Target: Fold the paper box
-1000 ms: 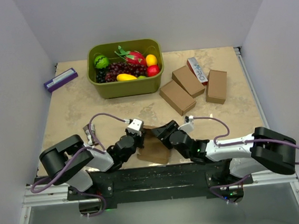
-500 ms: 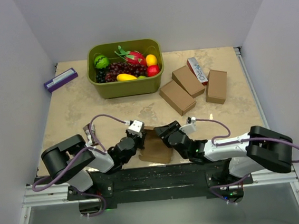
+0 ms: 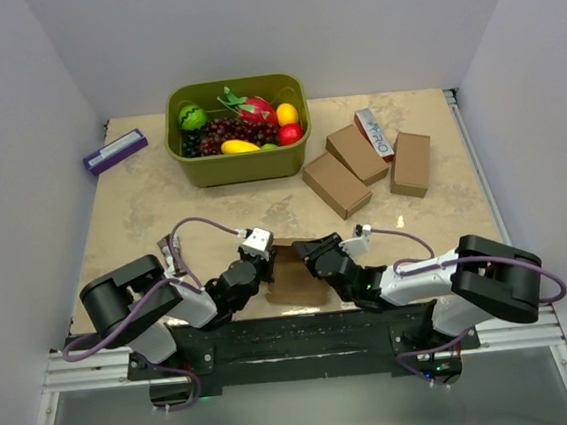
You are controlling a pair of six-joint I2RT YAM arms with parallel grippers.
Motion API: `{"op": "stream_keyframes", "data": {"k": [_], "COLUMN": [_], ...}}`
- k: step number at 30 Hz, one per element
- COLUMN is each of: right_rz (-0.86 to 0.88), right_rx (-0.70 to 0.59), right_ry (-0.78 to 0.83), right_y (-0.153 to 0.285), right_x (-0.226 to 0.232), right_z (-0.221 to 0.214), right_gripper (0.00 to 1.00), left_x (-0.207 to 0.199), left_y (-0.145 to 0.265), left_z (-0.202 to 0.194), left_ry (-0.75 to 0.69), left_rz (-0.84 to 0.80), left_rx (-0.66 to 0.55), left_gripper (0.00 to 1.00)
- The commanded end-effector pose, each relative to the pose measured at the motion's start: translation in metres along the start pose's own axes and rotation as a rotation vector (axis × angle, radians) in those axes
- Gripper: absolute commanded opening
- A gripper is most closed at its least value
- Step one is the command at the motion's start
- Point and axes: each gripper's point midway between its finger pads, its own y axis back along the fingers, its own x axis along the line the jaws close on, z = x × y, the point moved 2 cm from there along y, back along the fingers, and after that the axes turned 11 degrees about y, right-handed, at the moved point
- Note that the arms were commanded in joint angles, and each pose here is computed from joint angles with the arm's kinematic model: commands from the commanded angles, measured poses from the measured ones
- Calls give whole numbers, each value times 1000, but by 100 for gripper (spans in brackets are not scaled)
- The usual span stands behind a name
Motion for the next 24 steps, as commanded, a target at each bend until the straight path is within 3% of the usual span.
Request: {"op": "stream_keyframes", "data": {"k": [1,16,24], "right_rz": [-84,-92,-96], "right_rx": [-27,-22,-24], "right_ry": [67,78,86], "right_y": [-5,-4,-4], "right_x": [-28,-28,-29], "right_z": [-1,-1,-1], "right_gripper": [24,23,23], "left_x": [-7,-17,-17], "left_y": [-1,0,-5], "left_z": [-1,-3,-4], "left_ry": [-10,-41,-48], "left_rz": [-19,-67,-45], "left_rx": [3,15,21], "left_gripper": [1,23,3]}}
